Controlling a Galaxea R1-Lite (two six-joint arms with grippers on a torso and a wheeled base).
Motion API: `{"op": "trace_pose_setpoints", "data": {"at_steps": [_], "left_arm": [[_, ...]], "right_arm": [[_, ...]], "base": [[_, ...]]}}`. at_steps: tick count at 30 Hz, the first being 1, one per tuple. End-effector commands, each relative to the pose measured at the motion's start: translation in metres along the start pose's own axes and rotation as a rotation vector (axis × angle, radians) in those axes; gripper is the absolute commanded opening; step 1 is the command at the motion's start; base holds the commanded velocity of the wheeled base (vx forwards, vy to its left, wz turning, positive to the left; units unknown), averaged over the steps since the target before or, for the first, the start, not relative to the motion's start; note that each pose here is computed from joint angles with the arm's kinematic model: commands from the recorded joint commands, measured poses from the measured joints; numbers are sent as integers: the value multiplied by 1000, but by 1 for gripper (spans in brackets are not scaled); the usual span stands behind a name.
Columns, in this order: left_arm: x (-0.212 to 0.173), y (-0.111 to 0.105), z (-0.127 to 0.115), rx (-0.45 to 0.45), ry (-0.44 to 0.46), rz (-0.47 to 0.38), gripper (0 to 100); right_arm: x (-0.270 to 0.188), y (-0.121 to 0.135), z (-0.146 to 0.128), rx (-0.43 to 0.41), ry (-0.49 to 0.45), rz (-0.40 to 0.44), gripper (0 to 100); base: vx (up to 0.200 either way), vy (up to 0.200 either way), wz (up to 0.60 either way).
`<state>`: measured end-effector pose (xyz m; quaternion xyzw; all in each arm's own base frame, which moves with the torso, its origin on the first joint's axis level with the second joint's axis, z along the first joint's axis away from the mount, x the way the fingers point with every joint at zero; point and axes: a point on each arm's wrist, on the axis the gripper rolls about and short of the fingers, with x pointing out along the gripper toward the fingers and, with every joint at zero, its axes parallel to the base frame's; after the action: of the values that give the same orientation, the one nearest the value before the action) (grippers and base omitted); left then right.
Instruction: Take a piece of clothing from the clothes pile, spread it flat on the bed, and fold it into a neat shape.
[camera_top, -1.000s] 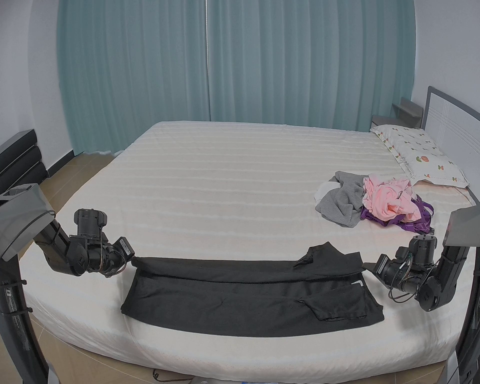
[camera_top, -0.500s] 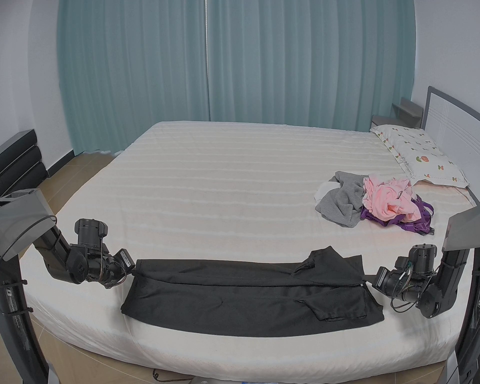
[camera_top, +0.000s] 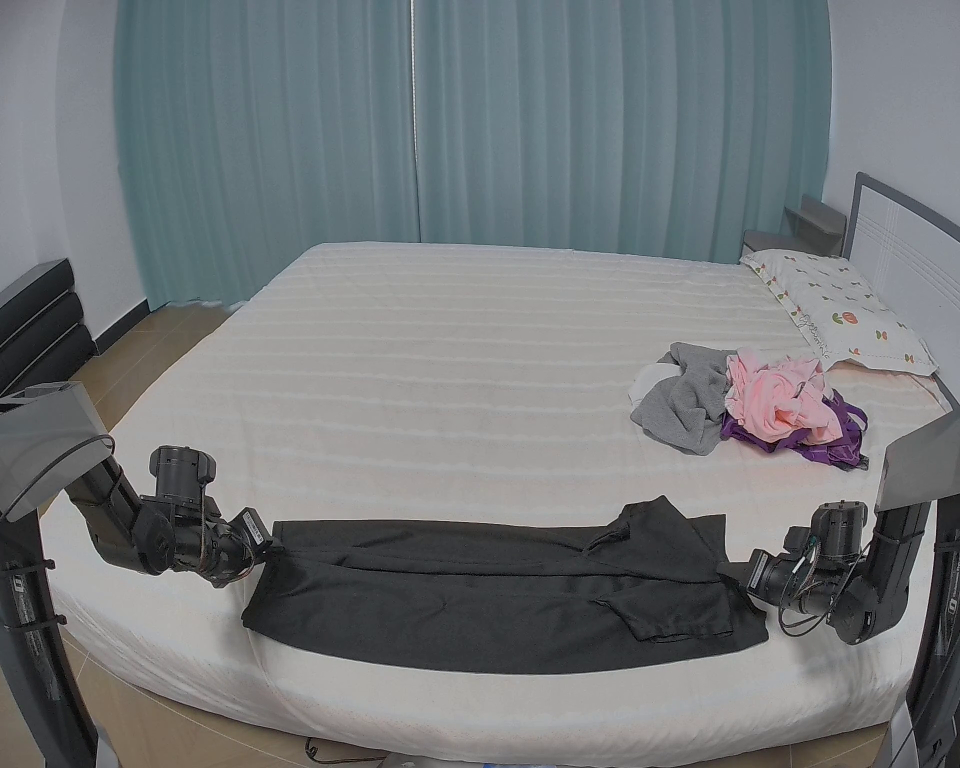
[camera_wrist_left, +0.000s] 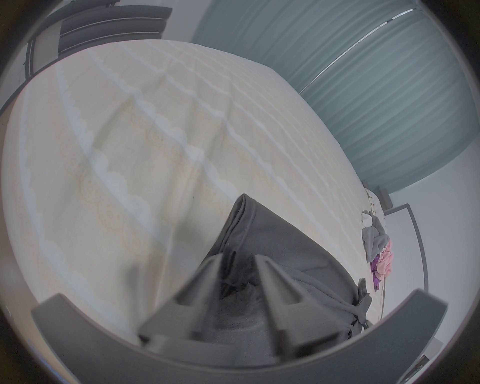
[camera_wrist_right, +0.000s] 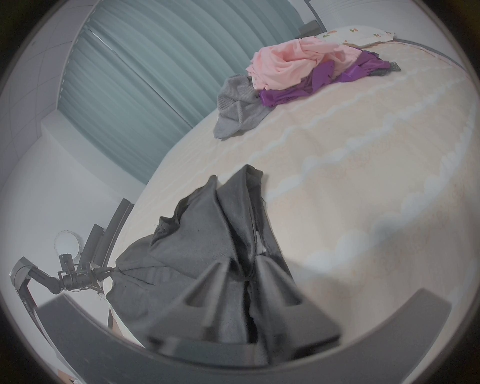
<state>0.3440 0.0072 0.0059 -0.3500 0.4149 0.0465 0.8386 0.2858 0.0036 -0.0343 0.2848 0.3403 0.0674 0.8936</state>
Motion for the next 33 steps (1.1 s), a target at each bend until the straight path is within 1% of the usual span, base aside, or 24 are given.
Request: {"op": "trace_pose_setpoints", "data": {"at_steps": [1,3,7,10,13,14,15,16,17,18,19,21,22,24,26,33], "left_arm": [[-1,0,-1,-1,4,-2,100],[-4,-1,1,-3,-5,-7,100],[-11,-6,9,-8,-37,-29,100],[-10,-11,15,-5,-58,-45,100],[-7,-23,29,-37,-101,-79,100],[-7,-23,29,-40,-101,-82,100],[2,-26,35,-63,-108,-93,100],[2,-26,35,-63,-108,-93,100],[16,-28,37,-65,-108,-93,100],[24,-28,37,-62,-103,-90,100],[25,-29,37,-61,-104,-92,100],[39,-30,36,-55,-99,-83,100],[39,-30,36,-55,-99,-83,100],[50,-30,29,-40,-98,-58,100],[52,-30,29,-37,-111,-42,100],[53,-29,28,-37,-111,-35,100]], "right_arm": [[2,1,3,1,-28,21,100],[-1,6,11,1,-68,50,100],[-1,15,27,28,-115,97,100],[7,16,36,45,-136,110,100],[18,13,45,69,-144,108,100],[18,13,46,72,-143,108,100],[22,14,52,121,-152,117,100],[22,14,52,121,-152,117,100],[25,15,56,183,-157,129,100],[28,13,56,204,-154,128,100],[28,13,56,207,-154,129,100],[37,6,53,233,-140,121,100],[37,6,53,233,-140,121,100],[42,-1,47,252,-121,103,100],[43,-2,46,254,-119,99,100],[39,0,40,255,-102,99,100]], "base": [[0,0,0],[0,0,0],[0,0,0],[0,0,0],[0,0,0],[0,0,0],[0,0,0],[0,0,0],[0,0,0],[0,0,0],[0,0,0],[0,0,0],[0,0,0],[0,0,0],[0,0,0],[0,0,0]]}}
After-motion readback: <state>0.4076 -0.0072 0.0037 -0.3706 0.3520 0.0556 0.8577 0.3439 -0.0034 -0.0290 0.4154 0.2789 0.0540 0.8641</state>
